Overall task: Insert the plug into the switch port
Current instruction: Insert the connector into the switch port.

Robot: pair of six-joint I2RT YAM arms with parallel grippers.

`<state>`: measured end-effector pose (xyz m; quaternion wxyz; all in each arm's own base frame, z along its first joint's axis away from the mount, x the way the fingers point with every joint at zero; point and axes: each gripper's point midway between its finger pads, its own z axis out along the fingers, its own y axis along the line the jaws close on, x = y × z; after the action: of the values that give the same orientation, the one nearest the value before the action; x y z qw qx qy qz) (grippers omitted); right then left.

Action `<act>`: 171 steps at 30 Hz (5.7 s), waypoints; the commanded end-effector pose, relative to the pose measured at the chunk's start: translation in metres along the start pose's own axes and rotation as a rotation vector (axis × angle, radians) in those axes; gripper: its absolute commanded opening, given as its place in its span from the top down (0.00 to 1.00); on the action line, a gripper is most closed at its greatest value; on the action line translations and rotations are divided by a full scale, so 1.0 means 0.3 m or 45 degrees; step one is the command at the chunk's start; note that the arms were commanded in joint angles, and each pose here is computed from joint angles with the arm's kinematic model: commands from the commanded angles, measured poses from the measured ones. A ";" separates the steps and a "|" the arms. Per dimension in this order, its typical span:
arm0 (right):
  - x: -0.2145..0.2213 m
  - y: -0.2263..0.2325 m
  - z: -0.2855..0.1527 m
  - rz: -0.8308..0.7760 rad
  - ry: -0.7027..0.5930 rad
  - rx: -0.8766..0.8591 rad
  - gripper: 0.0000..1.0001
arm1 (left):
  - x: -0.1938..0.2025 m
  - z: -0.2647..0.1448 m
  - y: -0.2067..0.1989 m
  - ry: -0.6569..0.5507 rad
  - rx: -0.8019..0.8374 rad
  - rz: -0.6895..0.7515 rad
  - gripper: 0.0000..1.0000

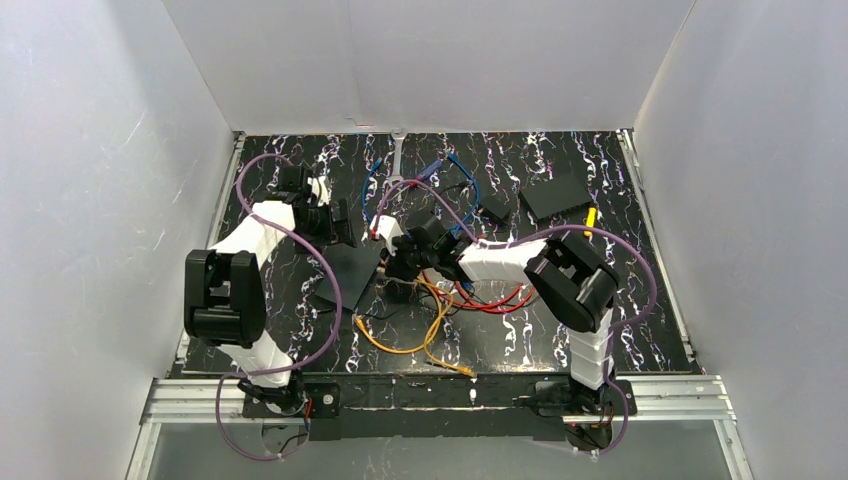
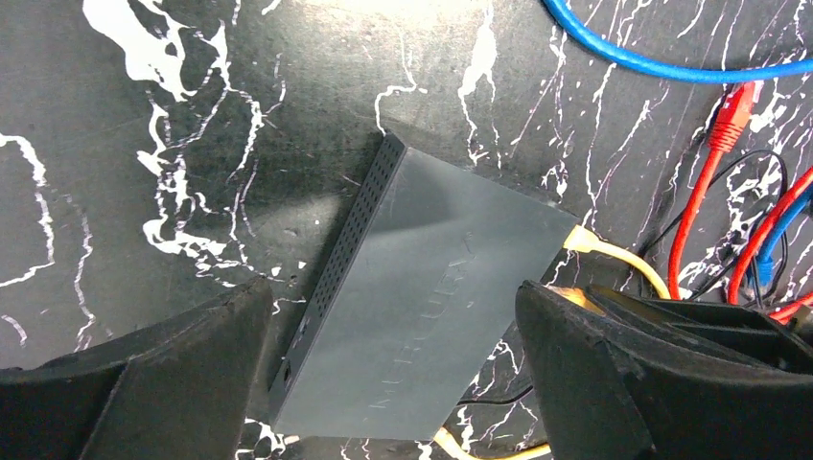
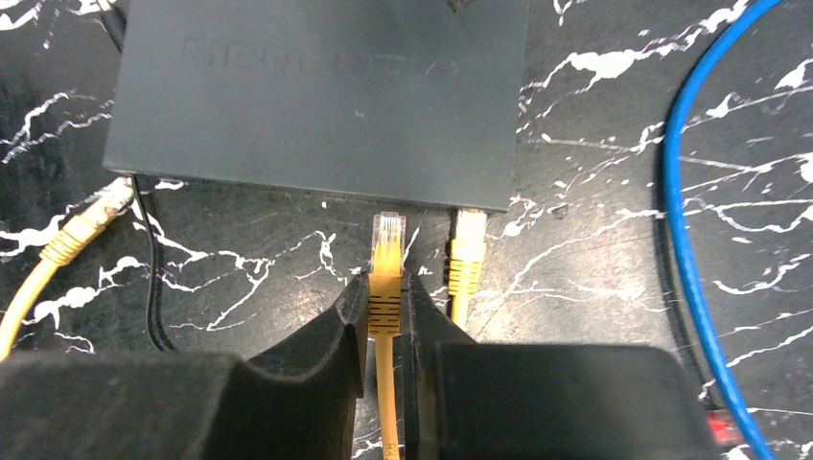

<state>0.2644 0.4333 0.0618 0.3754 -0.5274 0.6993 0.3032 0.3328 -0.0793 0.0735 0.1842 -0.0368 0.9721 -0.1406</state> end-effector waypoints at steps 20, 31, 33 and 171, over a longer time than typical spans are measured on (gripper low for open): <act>-0.039 -0.065 0.052 0.064 -0.124 0.132 0.99 | 0.057 0.110 -0.042 0.230 0.104 0.001 0.15; -0.035 -0.044 0.077 0.037 -0.114 0.124 0.99 | 0.094 0.136 -0.056 0.300 0.100 0.037 0.16; -0.028 -0.044 0.082 0.031 -0.098 0.131 0.99 | 0.097 0.138 -0.060 0.306 0.104 0.041 0.16; -0.144 -0.087 -0.074 -0.148 -0.315 0.244 0.60 | 0.150 0.129 -0.004 0.377 -0.215 0.317 0.23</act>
<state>0.2805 0.4305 0.0525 0.4568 -0.5097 0.6771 0.2704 0.3181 -0.1125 0.0353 0.0800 0.1019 0.9884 -0.0789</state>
